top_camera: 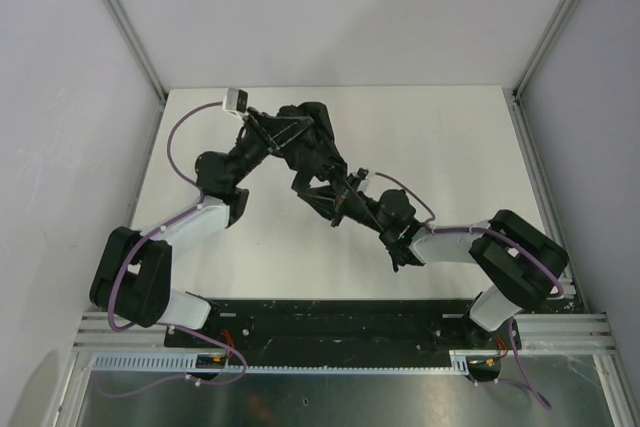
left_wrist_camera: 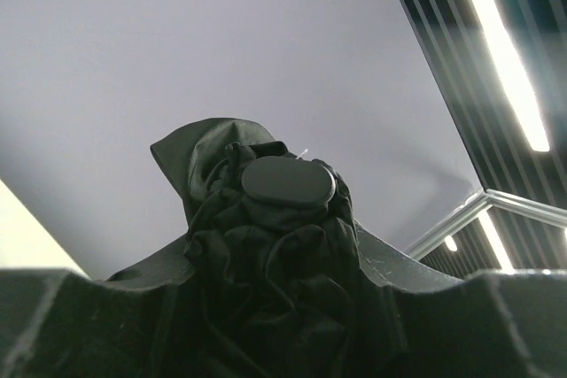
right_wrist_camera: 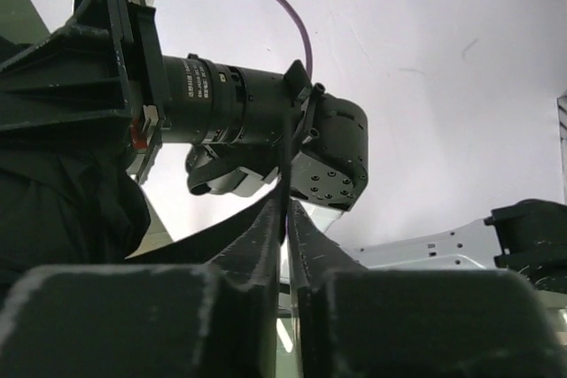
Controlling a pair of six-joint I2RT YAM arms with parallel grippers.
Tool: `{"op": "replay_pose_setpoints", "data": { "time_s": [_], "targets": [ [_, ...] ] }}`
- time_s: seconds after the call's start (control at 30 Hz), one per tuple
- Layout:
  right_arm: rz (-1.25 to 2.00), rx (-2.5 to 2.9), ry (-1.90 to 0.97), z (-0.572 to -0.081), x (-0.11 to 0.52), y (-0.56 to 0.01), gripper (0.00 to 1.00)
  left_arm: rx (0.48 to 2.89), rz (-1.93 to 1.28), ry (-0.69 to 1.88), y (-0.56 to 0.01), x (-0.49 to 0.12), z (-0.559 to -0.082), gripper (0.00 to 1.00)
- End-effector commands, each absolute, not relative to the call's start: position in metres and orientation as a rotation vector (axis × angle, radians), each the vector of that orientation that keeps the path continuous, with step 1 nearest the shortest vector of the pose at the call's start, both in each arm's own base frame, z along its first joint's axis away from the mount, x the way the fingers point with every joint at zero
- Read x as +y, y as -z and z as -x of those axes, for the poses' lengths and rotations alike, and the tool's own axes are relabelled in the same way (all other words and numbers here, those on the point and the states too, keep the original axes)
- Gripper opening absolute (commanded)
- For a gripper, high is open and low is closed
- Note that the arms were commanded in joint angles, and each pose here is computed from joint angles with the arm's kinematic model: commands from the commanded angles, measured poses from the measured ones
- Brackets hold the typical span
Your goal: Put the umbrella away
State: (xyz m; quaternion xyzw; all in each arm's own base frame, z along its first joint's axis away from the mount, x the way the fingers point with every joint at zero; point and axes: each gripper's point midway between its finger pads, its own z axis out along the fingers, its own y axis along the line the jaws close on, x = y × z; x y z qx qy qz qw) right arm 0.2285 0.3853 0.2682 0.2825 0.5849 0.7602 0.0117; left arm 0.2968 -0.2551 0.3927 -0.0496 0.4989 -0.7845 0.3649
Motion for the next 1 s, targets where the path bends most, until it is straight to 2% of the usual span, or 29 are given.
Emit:
{"op": "replay_pose_setpoints", "data": {
  "time_s": [0.0,0.17,0.53,0.67,0.83,0.97],
  "targets": [
    [-0.908,1.669,-2.537,-0.236,0.382,-0.309,0.04,0.936,-0.093,2.093,-0.464,-0.237,-0.238,0.00],
    [-0.659,1.650,-2.462,-0.238,0.383,-0.331,0.00,0.963,-0.024,2.170,-0.450,-0.242,-0.225,0.00],
    [-0.605,1.621,-2.251,-0.274,0.356,-0.329,0.00,0.989,0.008,2.292,-0.447,-0.250,-0.203,0.00],
    [-0.579,1.593,-2.084,-0.296,0.330,-0.325,0.00,1.038,0.052,2.307,-0.432,-0.251,-0.203,0.00],
    [-0.355,1.477,-1.864,-0.306,0.294,-0.348,0.00,1.186,0.137,2.256,-0.399,-0.257,-0.212,0.00],
    [-0.161,1.370,-1.816,-0.293,0.281,-0.372,0.00,1.382,0.200,2.143,-0.366,-0.268,-0.224,0.00]
  ]
}}
